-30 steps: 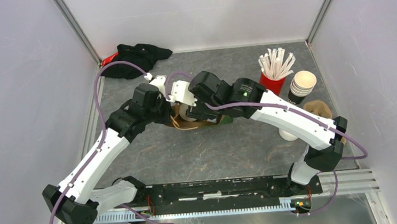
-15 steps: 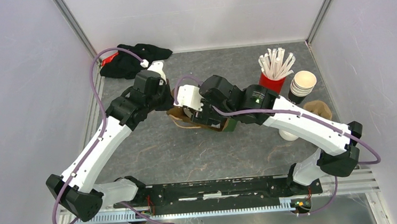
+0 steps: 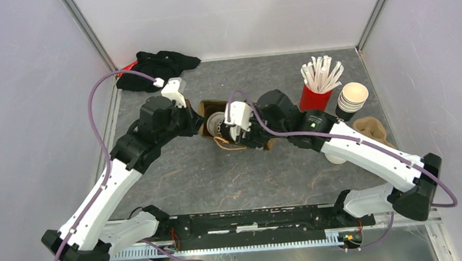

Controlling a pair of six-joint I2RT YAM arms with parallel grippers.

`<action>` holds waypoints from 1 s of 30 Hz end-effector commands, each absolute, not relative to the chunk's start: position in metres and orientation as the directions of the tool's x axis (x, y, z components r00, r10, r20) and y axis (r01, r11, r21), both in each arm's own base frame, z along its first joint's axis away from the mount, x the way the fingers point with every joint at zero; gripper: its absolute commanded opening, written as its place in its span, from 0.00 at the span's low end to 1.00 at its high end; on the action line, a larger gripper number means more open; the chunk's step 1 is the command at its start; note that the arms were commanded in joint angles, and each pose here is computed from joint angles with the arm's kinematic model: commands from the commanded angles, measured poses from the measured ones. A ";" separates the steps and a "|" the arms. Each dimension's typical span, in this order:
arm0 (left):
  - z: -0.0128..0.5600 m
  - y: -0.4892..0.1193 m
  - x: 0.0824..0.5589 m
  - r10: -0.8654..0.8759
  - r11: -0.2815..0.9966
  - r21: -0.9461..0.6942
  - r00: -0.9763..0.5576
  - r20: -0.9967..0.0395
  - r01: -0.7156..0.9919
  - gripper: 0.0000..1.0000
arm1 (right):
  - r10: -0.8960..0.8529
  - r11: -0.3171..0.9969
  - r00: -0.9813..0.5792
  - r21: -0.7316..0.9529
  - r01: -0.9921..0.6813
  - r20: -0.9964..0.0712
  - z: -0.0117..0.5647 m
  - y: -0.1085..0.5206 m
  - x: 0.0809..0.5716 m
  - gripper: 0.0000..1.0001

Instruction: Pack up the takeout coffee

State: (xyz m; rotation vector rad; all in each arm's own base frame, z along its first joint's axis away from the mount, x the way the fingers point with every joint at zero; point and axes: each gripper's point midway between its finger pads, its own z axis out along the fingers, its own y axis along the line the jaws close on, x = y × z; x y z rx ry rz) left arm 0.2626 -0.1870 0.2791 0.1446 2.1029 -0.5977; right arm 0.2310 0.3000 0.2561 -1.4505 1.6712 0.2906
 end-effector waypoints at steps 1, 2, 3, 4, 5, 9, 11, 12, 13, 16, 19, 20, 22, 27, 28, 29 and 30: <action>0.313 -0.190 0.259 -0.208 0.830 -0.412 -0.476 -0.854 0.376 0.02 | -0.465 0.278 0.152 -0.306 -0.911 -0.872 0.298 0.313 0.227 0.26; 0.312 -0.189 0.258 -0.203 0.831 -0.406 -0.473 -0.858 0.380 0.02 | -0.453 0.284 0.142 -0.293 -0.913 -0.880 0.298 0.312 0.228 0.26; 0.311 -0.188 0.258 -0.199 0.832 -0.403 -0.472 -0.859 0.381 0.02 | -0.446 0.289 0.131 -0.281 -0.915 -0.885 0.296 0.310 0.230 0.26; 0.309 -0.185 0.259 -0.201 0.843 -0.396 -0.469 -0.860 0.364 0.02 | -0.434 0.287 0.126 -0.270 -0.919 -0.892 0.297 0.309 0.229 0.25; 0.307 -0.182 0.261 -0.206 0.851 -0.394 -0.471 -0.858 0.346 0.02 | -0.424 0.284 0.123 -0.261 -0.923 -0.897 0.299 0.310 0.229 0.25; 0.314 -0.191 0.262 -0.251 0.822 -0.444 -0.472 -0.845 0.357 0.02 | -0.399 0.210 0.122 -0.221 -0.952 -0.909 0.294 0.317 0.214 0.24; 0.315 -0.193 0.265 -0.274 0.814 -0.465 -0.476 -0.836 0.348 0.02 | -0.392 0.188 0.120 -0.207 -0.960 -0.912 0.292 0.320 0.210 0.24; 0.317 -0.192 0.266 -0.283 0.818 -0.468 -0.475 -0.833 0.333 0.02 | -0.383 0.172 0.113 -0.191 -0.966 -0.917 0.292 0.322 0.207 0.24; 0.317 -0.189 0.270 -0.294 0.830 -0.468 -0.475 -0.829 0.303 0.02 | -0.378 0.157 0.107 -0.177 -0.972 -0.920 0.292 0.323 0.203 0.24; 0.317 -0.173 0.279 -0.302 0.880 -0.433 -0.472 -0.828 0.195 0.02 | -0.355 0.140 0.091 -0.149 -0.979 -0.930 0.295 0.324 0.196 0.24; 0.310 -0.157 0.288 -0.277 0.925 -0.366 -0.477 -0.834 0.103 0.02 | -0.352 0.160 0.078 -0.142 -0.977 -0.933 0.300 0.318 0.193 0.24; 0.308 -0.155 0.288 -0.272 0.930 -0.356 -0.479 -0.835 0.094 0.02 | -0.358 0.179 0.075 -0.147 -0.973 -0.931 0.303 0.315 0.195 0.24; 0.303 -0.151 0.288 -0.264 0.937 -0.340 -0.481 -0.836 0.078 0.02 | -0.365 0.246 0.074 -0.172 -0.954 -0.928 0.313 0.307 0.203 0.23; 0.289 -0.132 0.287 -0.244 0.961 -0.275 -0.487 -0.839 -0.008 0.02 | -0.334 0.384 0.096 -0.229 -0.894 -0.938 0.346 0.287 0.216 0.24; 0.290 -0.125 0.288 -0.241 0.966 -0.254 -0.487 -0.840 -0.041 0.02 | -0.331 0.384 0.099 -0.230 -0.894 -0.939 0.349 0.286 0.215 0.24; 0.287 -0.118 0.288 -0.237 0.970 -0.228 -0.491 -0.838 -0.080 0.02 | -0.328 0.386 0.099 -0.229 -0.894 -0.939 0.352 0.284 0.214 0.23; 0.288 -0.112 0.290 -0.235 0.972 -0.206 -0.488 -0.840 -0.113 0.02 | -0.326 0.387 0.101 -0.230 -0.893 -0.940 0.354 0.282 0.212 0.23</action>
